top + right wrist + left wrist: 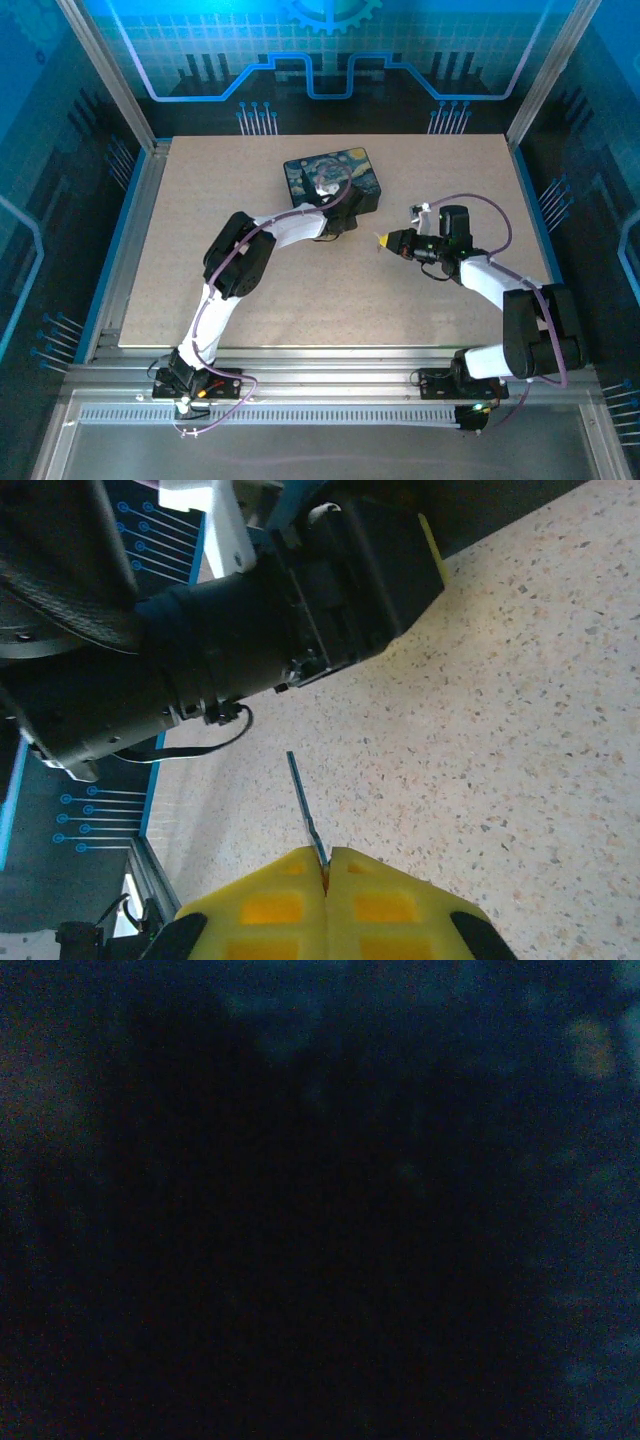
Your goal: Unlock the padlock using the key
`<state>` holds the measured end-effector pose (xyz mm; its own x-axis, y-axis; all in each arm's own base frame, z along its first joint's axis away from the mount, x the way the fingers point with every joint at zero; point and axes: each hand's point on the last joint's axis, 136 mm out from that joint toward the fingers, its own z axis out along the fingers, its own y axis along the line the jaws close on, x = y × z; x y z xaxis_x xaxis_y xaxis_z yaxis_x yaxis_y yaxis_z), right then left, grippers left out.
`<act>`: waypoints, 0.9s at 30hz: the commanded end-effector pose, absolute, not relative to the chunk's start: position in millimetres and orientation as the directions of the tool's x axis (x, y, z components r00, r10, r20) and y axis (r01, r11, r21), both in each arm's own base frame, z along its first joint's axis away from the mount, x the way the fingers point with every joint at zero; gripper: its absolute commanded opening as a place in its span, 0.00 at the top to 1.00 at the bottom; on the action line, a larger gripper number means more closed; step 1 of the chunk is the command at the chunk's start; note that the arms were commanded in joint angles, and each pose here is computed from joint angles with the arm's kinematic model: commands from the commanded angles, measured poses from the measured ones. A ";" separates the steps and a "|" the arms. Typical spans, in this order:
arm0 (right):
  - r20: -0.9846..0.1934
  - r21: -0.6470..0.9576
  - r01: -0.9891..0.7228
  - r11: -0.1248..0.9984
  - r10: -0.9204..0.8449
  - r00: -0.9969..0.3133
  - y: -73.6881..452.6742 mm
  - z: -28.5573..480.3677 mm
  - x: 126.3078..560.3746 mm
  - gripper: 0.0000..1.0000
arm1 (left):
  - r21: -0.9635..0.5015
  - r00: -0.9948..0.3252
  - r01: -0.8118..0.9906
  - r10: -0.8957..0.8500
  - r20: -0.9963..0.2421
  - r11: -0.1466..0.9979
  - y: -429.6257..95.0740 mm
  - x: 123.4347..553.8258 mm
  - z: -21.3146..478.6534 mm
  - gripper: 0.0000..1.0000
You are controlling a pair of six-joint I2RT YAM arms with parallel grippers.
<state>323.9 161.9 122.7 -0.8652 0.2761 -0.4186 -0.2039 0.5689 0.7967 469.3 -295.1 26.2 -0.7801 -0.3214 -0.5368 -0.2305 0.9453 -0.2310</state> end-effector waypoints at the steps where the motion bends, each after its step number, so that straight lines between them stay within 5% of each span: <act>1: -0.445 0.801 -0.245 0.546 0.270 -0.854 161.4 136.3 328.5 1.00 | -0.214 -0.751 -0.263 -0.339 -0.566 0.941 -291.0 476.9 31.0 0.47; 27: -0.438 0.801 -0.247 0.545 0.253 -0.863 168.5 127.0 325.8 1.00 | -0.096 -0.718 -0.230 -0.236 -0.655 0.968 -288.6 478.4 51.2 0.56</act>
<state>323.8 164.3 120.8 -0.8706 0.2678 -0.4127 -0.2093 0.5576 0.8033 475.2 -292.5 46.7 -0.7311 -0.2727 -0.6254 -0.2308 0.9615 -0.1494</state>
